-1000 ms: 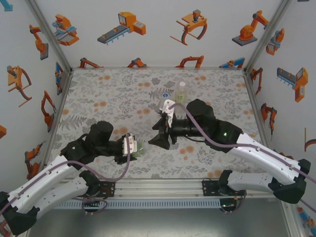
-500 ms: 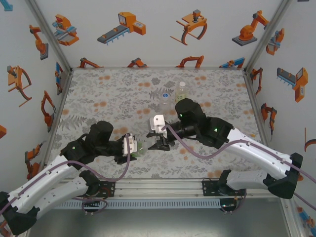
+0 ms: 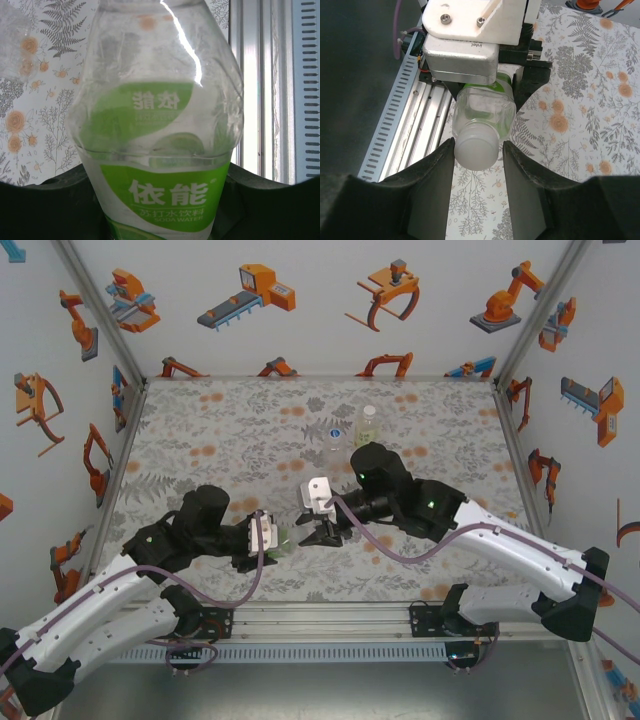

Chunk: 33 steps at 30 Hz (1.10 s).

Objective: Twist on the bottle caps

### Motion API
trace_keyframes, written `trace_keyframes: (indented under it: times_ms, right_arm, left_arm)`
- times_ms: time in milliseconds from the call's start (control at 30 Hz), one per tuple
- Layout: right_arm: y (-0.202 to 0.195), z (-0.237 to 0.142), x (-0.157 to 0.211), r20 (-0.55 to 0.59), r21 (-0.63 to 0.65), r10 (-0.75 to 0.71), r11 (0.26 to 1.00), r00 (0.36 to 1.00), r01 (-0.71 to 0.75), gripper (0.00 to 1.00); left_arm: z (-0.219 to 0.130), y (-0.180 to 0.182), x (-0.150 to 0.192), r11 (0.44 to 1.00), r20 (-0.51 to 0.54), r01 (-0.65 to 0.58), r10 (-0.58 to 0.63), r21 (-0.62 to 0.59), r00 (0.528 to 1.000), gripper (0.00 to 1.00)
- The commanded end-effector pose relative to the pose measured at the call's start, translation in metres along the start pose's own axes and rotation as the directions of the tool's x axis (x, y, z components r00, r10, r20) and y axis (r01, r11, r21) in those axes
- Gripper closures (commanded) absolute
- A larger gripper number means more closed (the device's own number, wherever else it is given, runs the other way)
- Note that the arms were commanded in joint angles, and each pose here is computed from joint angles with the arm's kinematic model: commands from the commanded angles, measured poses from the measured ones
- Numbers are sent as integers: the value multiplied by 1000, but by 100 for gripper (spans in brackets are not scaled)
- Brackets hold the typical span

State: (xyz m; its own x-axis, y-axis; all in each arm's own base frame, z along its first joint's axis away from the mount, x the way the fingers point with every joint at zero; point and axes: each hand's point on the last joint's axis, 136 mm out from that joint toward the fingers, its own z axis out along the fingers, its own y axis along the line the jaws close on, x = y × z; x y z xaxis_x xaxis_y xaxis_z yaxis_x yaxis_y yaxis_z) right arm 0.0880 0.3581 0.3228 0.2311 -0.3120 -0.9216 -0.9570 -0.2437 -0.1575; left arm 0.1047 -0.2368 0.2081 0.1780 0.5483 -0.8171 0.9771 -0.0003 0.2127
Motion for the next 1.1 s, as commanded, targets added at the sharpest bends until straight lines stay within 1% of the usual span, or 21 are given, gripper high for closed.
trace_keyframes:
  times_ms: [0,100,200,300,333,367,400,433,467,533,600,667,733,767,800,867,933,1000,1067]
  right_arm:
    - [-1,1,-4,33,3,-16,1000,999,16,61]
    - [-2,2,-4,31,6,-7,1000,999,7,68]
    - [-7,2,-3,27,37,47,998,999,-48,81]
    - [-25,0,-1,49,131,227,964,973,-231,92]
    - [-31,0,-1,70,161,294,940,953,-302,95]
    - [-38,0,2,100,194,387,896,917,-399,98]
    - [-45,-2,5,136,222,469,844,873,-488,100]
    - [-51,-3,8,171,242,543,786,822,-569,100]
    - [-59,-5,14,217,270,623,701,752,-660,100]
    - [-71,-10,25,310,297,740,521,597,-800,100]
    - [-79,-17,33,407,278,815,319,412,-906,100]
    - [-82,-19,39,468,222,849,157,246,-962,100]
    - [-81,-21,51,499,188,862,-11,86,-982,100]
    - [-79,-21,57,503,184,864,-75,29,-980,100]
    - [-78,-21,61,505,177,863,-120,-15,-977,100]
    - [-79,-22,60,523,150,851,-155,-55,-976,100]
    - [-82,-26,56,549,122,834,-149,-58,-981,100]
    - [-84,-31,53,563,127,825,-133,-39,-983,100]
    - [-84,-34,47,559,154,829,-76,23,-985,99]
  left_arm:
    - [-5,0,-14,1000,39,-30,30,2,999,100]
    - [-6,1,-14,1000,38,-31,31,-1,999,100]
    - [-6,1,-14,1000,38,-30,30,-6,999,100]
    - [-6,2,-13,999,33,-29,30,-13,999,100]
    - [-6,3,-13,999,32,-30,30,-18,999,100]
    - [-6,4,-12,999,29,-28,29,-22,999,100]
    - [-7,5,-12,999,26,-28,29,-27,999,100]
    - [-7,5,-12,999,26,-29,30,-31,999,100]
    - [-7,6,-12,999,23,-29,30,-35,999,100]
    - [-7,7,-12,999,22,-30,31,-37,999,100]
    - [-7,8,-12,999,20,-28,29,-42,999,100]
    - [-7,8,-11,999,19,-26,27,-44,999,100]
    - [-7,8,-11,999,18,-26,27,-45,999,100]
    - [-7,8,-11,999,18,-27,27,-46,999,100]
    - [-7,8,-11,999,17,-27,27,-46,999,100]
    - [-7,9,-11,999,14,-24,24,-48,1000,100]
    - [-6,9,-11,999,13,-21,22,-47,1000,100]
    - [-7,9,-11,999,15,-21,22,-48,1000,100]
    - [-6,9,-10,999,12,-21,22,-47,1000,100]
